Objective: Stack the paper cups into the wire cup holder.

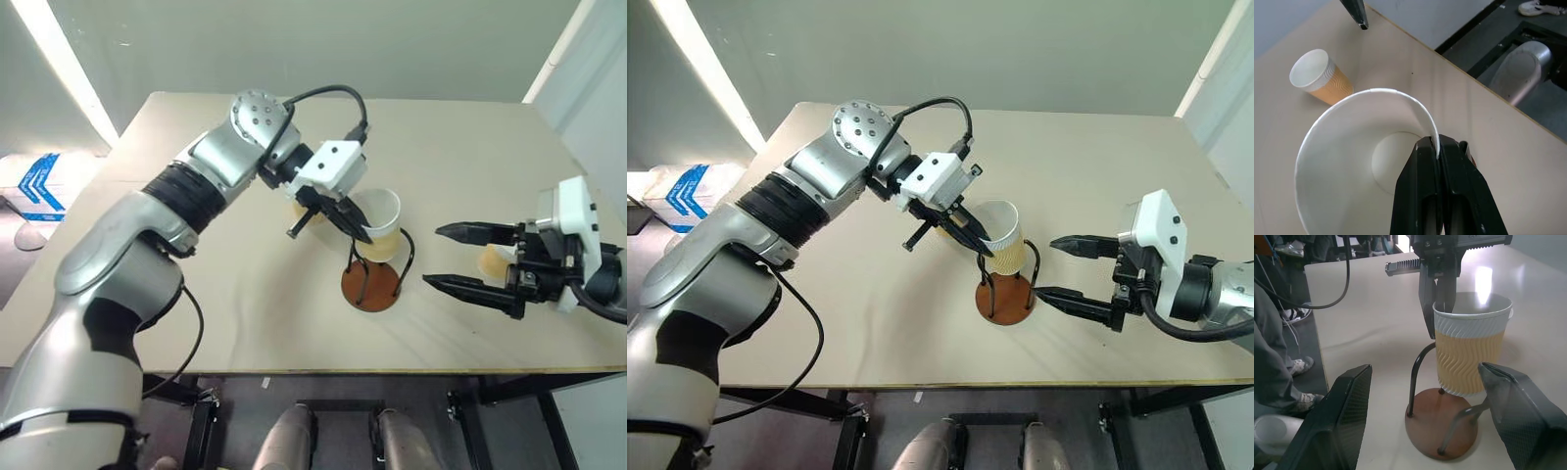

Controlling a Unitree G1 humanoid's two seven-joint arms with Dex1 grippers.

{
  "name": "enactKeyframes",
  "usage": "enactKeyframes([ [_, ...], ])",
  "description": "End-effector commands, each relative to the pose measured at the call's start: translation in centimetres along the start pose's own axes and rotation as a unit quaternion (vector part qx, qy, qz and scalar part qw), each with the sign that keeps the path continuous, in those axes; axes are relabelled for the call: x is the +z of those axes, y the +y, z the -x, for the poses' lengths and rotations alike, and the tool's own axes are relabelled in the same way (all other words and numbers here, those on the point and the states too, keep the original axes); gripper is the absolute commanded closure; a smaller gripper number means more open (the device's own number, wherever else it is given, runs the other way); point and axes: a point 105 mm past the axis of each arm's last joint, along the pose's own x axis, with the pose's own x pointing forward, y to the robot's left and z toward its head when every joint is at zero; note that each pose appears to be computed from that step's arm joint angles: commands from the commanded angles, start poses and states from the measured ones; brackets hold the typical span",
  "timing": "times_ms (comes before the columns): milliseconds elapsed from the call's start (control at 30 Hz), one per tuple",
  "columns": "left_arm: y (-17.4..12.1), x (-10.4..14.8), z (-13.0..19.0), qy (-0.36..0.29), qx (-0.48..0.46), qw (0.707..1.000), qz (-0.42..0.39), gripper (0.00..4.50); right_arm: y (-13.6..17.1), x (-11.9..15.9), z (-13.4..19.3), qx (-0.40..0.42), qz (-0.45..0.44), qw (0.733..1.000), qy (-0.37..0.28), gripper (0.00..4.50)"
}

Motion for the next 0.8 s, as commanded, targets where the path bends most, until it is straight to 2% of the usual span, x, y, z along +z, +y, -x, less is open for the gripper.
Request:
enactKeyframes([
  [33, 1.3, 2.4, 0.7, -0.022, 0.01, 0.999, -0.036, 3.56, -0.3, 0.8, 0.5, -0.024, 0.025, 0.999, -0.002, 0.84],
  [333, 2.0, 3.8, 2.4, -0.06, 0.055, 0.996, -0.039, 0.24, -1.2, 0.1, 0.6, -0.05, 0.029, 0.998, 0.022, 0.84],
  [367, 2.0, 3.9, 2.9, -0.066, 0.065, 0.995, -0.039, 0.03, -1.5, 0.0, 0.6, -0.059, 0.032, 0.997, 0.028, 0.84],
  [533, 2.5, 3.9, 5.6, -0.093, 0.134, 0.986, -0.023, 0.03, -4.1, -1.7, 1.7, -0.127, 0.067, 0.984, 0.105, 0.84],
  [600, 2.7, 3.4, 7.0, -0.117, 0.19, 0.975, 0.001, 0.03, -5.4, -3.4, 2.8, -0.145, 0.083, 0.971, 0.169, 0.84],
  [800, -0.3, 0.5, 7.1, -0.118, 0.252, 0.959, 0.051, 0.03, -8.2, -6.4, 5.8, -0.168, 0.104, 0.939, 0.281, 0.84],
])
